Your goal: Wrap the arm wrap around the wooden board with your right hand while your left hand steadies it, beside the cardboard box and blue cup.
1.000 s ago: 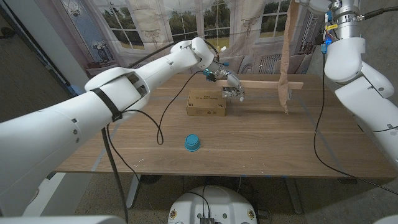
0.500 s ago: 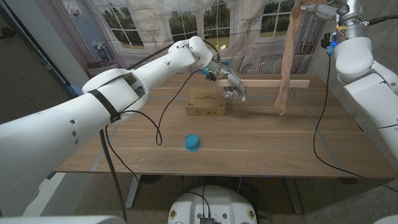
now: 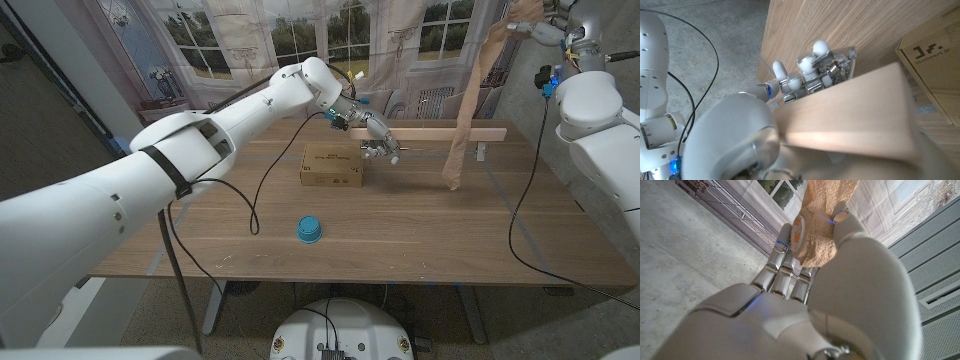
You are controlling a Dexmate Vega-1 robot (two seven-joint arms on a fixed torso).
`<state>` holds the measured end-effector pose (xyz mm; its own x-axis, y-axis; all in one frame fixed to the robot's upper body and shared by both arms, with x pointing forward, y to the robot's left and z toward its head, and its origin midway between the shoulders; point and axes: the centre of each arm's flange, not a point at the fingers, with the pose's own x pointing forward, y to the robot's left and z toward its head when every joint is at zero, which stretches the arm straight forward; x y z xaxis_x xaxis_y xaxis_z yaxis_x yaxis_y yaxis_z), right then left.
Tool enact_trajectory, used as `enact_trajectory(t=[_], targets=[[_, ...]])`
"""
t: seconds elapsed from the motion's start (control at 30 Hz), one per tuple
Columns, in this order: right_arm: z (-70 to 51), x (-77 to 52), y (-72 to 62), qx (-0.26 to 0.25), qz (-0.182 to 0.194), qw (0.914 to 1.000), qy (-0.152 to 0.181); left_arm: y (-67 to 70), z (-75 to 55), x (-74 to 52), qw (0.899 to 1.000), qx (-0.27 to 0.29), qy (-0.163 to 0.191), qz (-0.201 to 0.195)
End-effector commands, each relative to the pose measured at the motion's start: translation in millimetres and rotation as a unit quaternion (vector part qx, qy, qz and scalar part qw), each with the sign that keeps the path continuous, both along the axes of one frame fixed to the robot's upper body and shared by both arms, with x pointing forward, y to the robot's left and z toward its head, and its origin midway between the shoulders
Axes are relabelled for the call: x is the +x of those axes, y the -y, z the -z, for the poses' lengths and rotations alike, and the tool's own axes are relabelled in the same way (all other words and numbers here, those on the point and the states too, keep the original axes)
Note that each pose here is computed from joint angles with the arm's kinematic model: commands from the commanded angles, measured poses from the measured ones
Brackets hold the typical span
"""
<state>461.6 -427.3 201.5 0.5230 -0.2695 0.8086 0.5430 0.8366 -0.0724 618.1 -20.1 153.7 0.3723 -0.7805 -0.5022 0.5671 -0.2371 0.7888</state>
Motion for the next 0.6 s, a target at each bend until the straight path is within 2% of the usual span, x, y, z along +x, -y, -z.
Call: enact_trajectory(t=[0.03, 0.27, 0.6], targets=[[34.4, 14.9, 35.9, 0.052, -0.003, 0.9977, -0.042, -7.7, -2.9, -7.4, 1.0, -0.019, -0.009, 0.012], [60.5, 21.0, 54.6, 0.081, -0.002, 0.995, -0.059, -14.1, -7.4, -12.5, 0.999, -0.038, -0.012, 0.019], [96.6, 33.0, 68.2, 0.11, -0.013, 0.9904, -0.082, -20.0, -12.6, -15.5, 0.997, -0.067, -0.02, 0.033]])
